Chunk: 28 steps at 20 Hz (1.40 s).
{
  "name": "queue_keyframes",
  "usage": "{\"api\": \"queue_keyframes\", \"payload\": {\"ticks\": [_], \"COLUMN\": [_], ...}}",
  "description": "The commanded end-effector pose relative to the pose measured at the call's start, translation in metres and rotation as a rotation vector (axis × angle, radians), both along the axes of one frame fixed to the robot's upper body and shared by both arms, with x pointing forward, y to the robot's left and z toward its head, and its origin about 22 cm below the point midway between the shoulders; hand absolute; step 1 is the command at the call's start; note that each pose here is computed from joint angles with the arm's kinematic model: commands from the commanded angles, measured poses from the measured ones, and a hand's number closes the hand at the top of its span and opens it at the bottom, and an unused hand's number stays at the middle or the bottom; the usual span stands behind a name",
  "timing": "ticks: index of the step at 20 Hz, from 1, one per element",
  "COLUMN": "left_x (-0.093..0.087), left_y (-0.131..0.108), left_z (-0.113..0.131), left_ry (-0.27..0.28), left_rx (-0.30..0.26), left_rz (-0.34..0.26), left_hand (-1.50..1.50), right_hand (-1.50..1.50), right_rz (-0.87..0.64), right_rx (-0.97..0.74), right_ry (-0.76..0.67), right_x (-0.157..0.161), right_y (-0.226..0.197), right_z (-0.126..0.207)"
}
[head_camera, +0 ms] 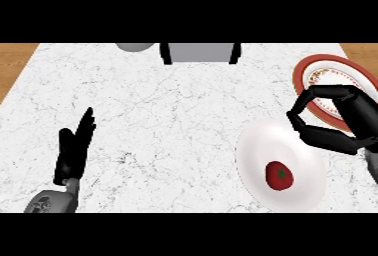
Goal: Pick the tomato from the plate and place it in the plate
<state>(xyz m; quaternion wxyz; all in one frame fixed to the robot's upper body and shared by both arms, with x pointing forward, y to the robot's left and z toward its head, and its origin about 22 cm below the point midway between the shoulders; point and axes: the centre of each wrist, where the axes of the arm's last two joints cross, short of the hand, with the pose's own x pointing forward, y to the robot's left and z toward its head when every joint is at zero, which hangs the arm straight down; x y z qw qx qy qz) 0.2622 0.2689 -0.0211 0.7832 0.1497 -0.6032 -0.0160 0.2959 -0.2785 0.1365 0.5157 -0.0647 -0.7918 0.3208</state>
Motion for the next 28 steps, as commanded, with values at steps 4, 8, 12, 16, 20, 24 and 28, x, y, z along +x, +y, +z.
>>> {"api": "queue_keyframes", "payload": {"ticks": [4, 8, 12, 16, 20, 24, 28], "left_x": [-0.008, -0.014, -0.009, -0.007, -0.010, -0.008, -0.009], "left_y": [-0.019, -0.008, -0.025, -0.016, -0.023, -0.013, -0.025], "left_z": [0.000, -0.008, 0.006, 0.006, 0.012, 0.013, 0.009], "left_ry": [0.015, 0.029, 0.019, 0.035, 0.024, 0.031, 0.028], "left_rx": [-0.062, -0.052, -0.068, -0.070, -0.061, -0.078, -0.065], "left_rz": [-0.031, -0.023, -0.047, -0.048, -0.060, -0.058, -0.035], "left_hand": [0.00, 0.00, 0.00, 0.00, 0.00, 0.00, 0.00], "right_hand": [1.50, -1.50, -1.50, -1.50, -1.50, -1.50, -1.50], "right_rz": [-0.144, 0.150, 0.271, 0.219, 0.216, 0.246, 0.305], "right_rx": [0.338, 0.545, 0.214, -0.107, -0.290, -0.416, -0.595], "right_ry": [0.140, 0.147, 0.154, 0.021, 0.028, 0.088, 0.230], "right_x": [-0.054, -0.082, -0.064, -0.051, -0.035, -0.035, -0.038], "right_y": [-0.020, -0.036, -0.086, -0.085, -0.082, -0.064, -0.055], "right_z": [-0.125, -0.152, -0.145, -0.119, -0.086, -0.086, -0.069]}}
